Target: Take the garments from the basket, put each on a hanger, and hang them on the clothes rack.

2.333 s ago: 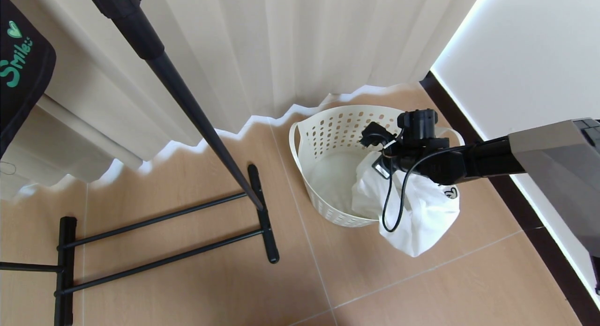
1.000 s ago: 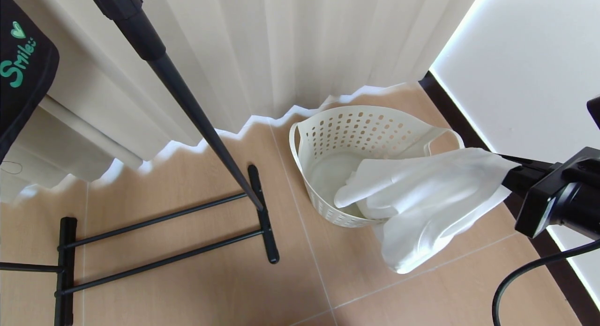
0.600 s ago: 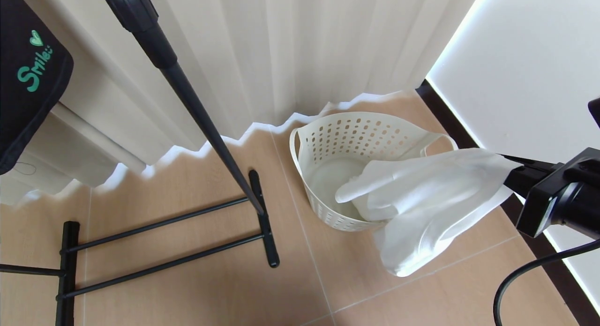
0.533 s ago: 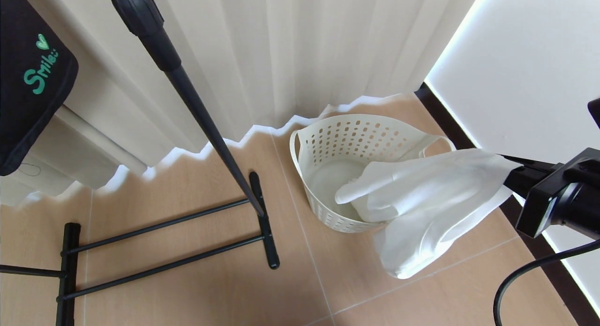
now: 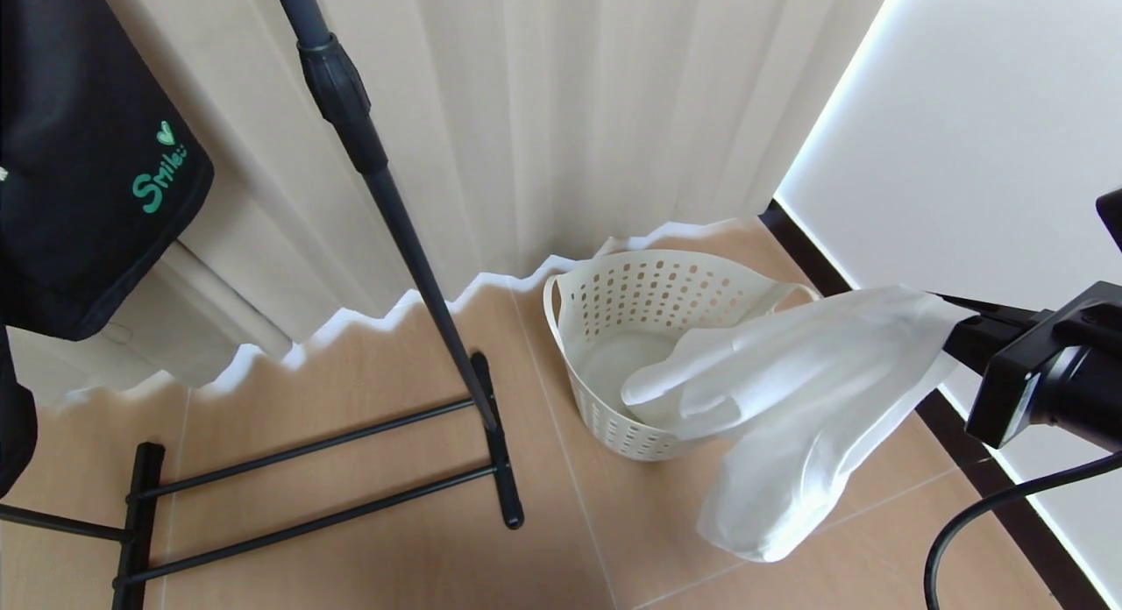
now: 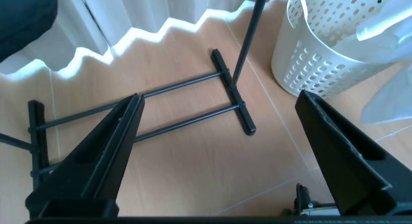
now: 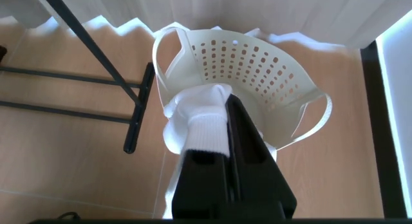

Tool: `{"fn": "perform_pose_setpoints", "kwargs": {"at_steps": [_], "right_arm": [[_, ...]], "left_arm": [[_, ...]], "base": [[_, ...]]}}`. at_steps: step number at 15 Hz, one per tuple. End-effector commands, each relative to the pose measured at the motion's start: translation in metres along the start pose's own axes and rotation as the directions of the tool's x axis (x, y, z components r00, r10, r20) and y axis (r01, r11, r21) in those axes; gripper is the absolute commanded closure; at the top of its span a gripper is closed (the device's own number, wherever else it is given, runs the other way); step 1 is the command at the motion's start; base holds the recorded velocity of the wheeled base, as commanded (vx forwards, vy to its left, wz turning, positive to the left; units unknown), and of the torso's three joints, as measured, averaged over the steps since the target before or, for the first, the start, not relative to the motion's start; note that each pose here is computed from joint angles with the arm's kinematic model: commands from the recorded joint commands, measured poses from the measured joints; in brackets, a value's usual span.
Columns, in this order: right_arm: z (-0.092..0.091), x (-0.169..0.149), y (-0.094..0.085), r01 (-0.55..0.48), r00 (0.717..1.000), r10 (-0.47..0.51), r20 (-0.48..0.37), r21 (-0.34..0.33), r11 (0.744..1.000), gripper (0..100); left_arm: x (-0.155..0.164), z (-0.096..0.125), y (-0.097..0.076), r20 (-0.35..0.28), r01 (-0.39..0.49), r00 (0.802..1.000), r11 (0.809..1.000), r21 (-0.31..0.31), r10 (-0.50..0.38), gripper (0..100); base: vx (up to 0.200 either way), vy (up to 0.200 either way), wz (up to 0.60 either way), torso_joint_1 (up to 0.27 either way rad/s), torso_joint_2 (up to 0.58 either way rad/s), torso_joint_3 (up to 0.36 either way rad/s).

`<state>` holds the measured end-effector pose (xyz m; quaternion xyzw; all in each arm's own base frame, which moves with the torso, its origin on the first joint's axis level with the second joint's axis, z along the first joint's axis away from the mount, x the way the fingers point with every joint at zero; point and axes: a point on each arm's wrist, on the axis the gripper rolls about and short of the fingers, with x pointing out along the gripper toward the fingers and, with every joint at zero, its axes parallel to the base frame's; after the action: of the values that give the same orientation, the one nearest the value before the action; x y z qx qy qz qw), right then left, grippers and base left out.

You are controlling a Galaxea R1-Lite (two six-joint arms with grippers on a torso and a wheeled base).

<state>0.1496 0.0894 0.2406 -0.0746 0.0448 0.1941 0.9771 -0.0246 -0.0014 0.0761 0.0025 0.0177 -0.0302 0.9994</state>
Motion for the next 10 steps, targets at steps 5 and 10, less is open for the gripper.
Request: {"fn": "perform_pose_setpoints", "kwargs": {"at_steps": [5, 10], "right_arm": [[-0.0003, 0.0009, -0.0010, 0.005, 1.000, -0.005, -0.002, -0.004, 1.000, 100], [-0.0001, 0.0005, -0.0012, 0.007, 1.000, -0.007, -0.001, -0.004, 1.000, 100]], "left_arm": [[0.0000, 0.0000, 0.0000, 0.000, 0.000, 1.000, 1.000, 0.000, 0.000, 0], [0.0001, 0.0001, 0.0000, -0.001, 0.000, 1.000, 1.000, 0.000, 0.000, 0]], "base": [[0.000, 0.000, 0.00, 0.006, -0.07, 0.130], [0.000, 0.000, 0.00, 0.055, -0.40, -0.146]]}}
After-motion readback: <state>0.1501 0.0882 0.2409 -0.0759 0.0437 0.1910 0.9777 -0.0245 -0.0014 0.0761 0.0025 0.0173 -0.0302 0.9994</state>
